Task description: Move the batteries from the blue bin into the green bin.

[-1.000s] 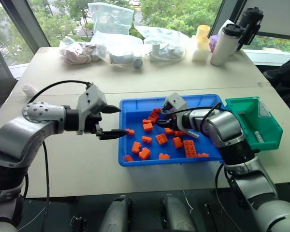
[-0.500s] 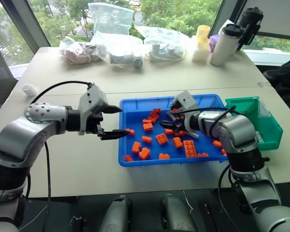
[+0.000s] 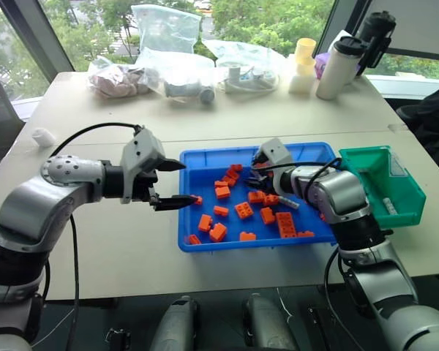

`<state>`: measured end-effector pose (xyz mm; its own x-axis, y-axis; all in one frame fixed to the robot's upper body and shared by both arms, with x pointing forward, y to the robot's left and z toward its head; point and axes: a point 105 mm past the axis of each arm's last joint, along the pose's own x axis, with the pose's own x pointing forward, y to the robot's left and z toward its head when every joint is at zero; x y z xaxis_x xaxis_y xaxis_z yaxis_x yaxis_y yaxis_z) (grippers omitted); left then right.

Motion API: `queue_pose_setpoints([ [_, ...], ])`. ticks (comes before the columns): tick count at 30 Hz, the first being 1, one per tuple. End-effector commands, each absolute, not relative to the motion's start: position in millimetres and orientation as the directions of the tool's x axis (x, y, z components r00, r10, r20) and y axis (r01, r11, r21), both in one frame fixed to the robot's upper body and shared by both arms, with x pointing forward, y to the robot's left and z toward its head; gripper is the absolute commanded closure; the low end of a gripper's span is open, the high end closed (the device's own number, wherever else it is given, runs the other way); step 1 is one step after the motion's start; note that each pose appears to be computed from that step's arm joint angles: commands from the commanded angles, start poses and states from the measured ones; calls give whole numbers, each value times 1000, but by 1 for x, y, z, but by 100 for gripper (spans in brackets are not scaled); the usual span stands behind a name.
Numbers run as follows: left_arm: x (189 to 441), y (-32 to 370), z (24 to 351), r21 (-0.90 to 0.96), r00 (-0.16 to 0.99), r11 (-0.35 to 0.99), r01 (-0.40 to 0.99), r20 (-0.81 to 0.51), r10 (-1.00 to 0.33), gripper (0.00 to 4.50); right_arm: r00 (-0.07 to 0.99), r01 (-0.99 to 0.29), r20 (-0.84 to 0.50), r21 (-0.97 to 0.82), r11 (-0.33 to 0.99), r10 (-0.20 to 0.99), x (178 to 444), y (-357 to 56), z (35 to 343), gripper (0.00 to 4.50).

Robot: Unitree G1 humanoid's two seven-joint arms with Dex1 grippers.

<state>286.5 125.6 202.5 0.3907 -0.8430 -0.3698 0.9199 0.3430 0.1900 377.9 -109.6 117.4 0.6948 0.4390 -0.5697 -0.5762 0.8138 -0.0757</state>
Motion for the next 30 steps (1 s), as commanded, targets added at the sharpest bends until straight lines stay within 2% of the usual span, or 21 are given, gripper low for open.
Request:
queue_pose_setpoints([
  [1,284,126,210,226,401,339,913,-360,-842,0,681,-593,-580,-78,802,447,376,-106,116,414],
  [2,284,126,210,225,401,338,914,-360,-843,0,685,-593,-577,-86,801,445,376,-106,118,448],
  [6,283,124,211,221,394,333,917,-358,-847,0,725,-578,-525,-114,808,445,374,-114,141,447],
  [9,284,121,213,223,385,324,919,-342,-857,0,771,-569,-413,-104,816,485,369,-123,175,447],
  [13,287,107,227,212,347,298,931,-255,-903,0,826,-528,-232,-1,849,514,359,-149,225,447],
  [15,288,96,233,211,317,273,939,-216,-923,0,874,-459,-178,9,888,453,356,-176,244,447],
  [17,290,80,240,212,276,238,948,-168,-946,0,934,-332,-147,-21,943,326,351,-219,259,447],
  [23,290,48,244,212,156,128,969,-122,-980,0,969,-49,-247,-117,992,19,328,-310,245,447],
  [28,295,37,236,233,131,92,968,-156,-979,0,952,55,-296,-110,992,-85,320,-337,228,447],
  [30,295,36,233,238,125,84,968,-163,-979,0,948,44,-309,-85,995,-69,320,-335,222,447],
])
